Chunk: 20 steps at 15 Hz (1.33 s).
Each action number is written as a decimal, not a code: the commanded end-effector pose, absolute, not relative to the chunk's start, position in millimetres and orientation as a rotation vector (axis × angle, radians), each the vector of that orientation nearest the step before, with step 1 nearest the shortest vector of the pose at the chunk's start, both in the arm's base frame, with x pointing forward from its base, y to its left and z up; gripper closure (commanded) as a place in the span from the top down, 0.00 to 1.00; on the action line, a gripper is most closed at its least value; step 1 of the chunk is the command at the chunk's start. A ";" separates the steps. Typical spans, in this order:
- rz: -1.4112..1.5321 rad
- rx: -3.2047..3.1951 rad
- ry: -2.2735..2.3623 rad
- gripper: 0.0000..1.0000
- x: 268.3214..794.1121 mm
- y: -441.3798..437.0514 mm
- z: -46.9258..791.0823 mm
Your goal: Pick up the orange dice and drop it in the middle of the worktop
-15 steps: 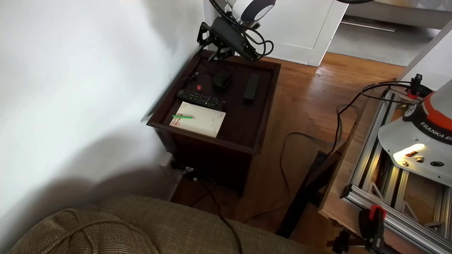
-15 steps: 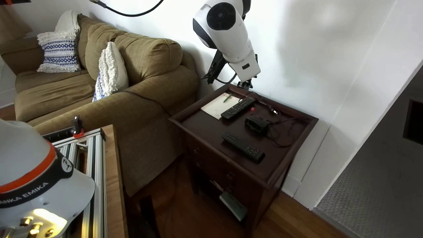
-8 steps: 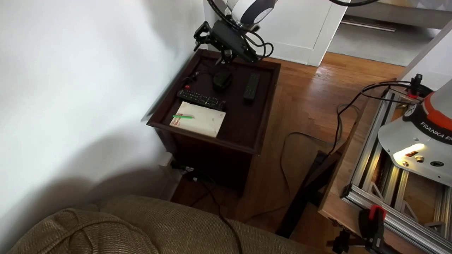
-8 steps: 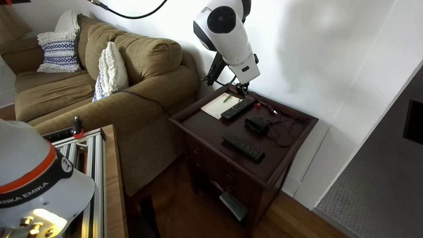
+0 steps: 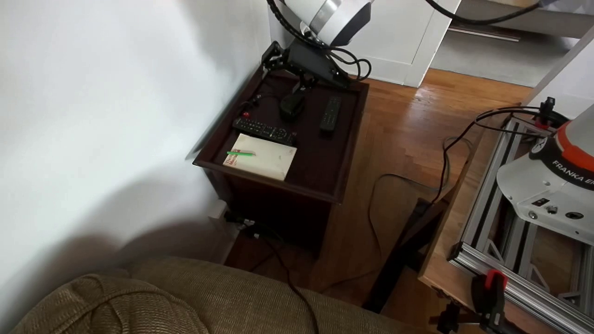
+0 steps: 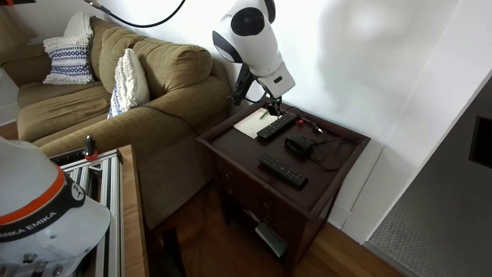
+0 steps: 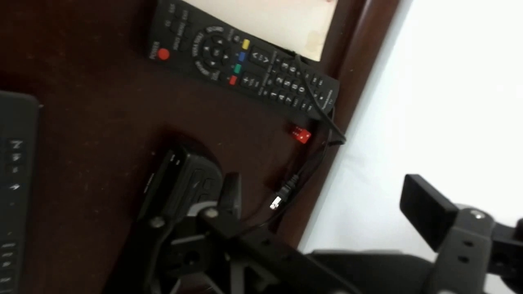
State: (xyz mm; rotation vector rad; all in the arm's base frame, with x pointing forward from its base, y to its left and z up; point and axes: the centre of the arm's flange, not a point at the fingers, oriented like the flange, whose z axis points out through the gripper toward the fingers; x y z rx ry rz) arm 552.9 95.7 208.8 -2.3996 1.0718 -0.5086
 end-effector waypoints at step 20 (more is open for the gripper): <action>-0.456 -3.104 0.300 1.00 443.9 49.0 228.8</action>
